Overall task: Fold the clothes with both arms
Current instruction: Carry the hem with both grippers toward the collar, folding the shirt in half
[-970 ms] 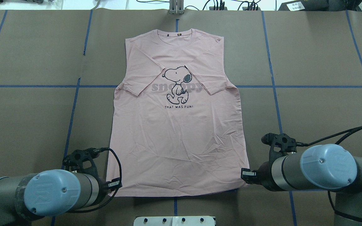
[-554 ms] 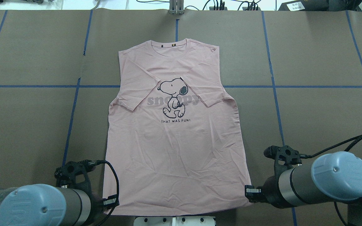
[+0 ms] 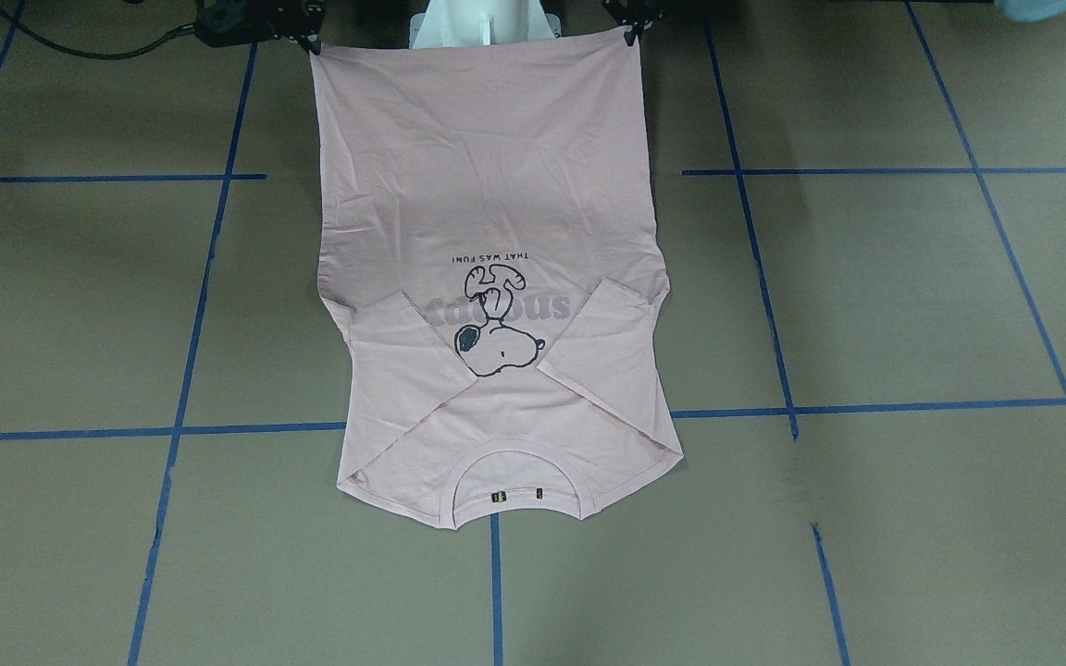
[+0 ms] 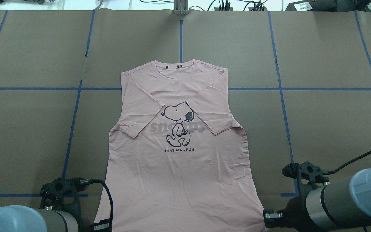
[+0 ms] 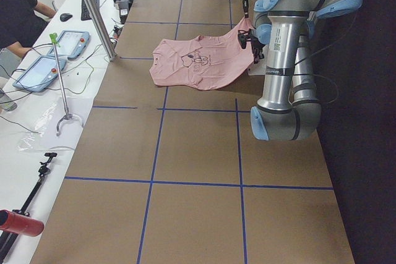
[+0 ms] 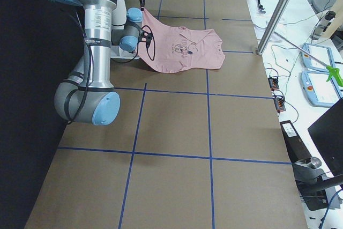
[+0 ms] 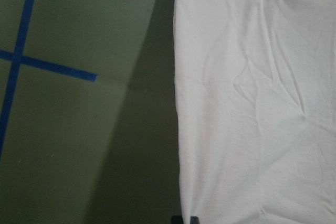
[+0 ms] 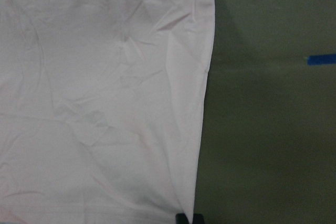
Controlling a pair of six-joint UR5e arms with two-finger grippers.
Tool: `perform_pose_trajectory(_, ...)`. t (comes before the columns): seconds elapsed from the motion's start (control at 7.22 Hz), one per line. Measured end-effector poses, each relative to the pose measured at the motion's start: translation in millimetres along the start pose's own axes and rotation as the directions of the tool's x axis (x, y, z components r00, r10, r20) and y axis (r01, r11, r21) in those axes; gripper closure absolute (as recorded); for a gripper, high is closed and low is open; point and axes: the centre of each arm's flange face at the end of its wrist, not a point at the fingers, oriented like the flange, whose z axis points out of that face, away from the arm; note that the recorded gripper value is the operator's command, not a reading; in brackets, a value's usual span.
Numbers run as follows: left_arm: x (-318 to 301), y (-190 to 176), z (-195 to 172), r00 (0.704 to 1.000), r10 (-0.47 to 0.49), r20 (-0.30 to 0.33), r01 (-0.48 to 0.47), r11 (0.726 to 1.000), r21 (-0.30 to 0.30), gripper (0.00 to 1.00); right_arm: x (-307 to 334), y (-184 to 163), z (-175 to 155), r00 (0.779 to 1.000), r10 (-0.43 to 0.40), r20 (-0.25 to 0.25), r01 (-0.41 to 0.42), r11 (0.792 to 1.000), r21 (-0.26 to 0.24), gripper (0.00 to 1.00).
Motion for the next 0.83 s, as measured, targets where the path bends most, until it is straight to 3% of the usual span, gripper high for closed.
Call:
perform_pose_trajectory(0.42, 18, -97, -13, 0.997, 0.08, -0.001, -0.078, 0.984, 0.161, 1.0, -26, -101, -26, 0.995, -0.088, 0.05, 0.076, 0.975, 0.206, 1.0)
perform_pose_trajectory(0.83, 30, -198, -15, 0.995, 0.089, 0.051, -0.099, 0.959, 0.266, 1.0, -54, -214, -29, 0.996, -0.094, 0.014, 0.083, 0.934, 0.347, 1.0)
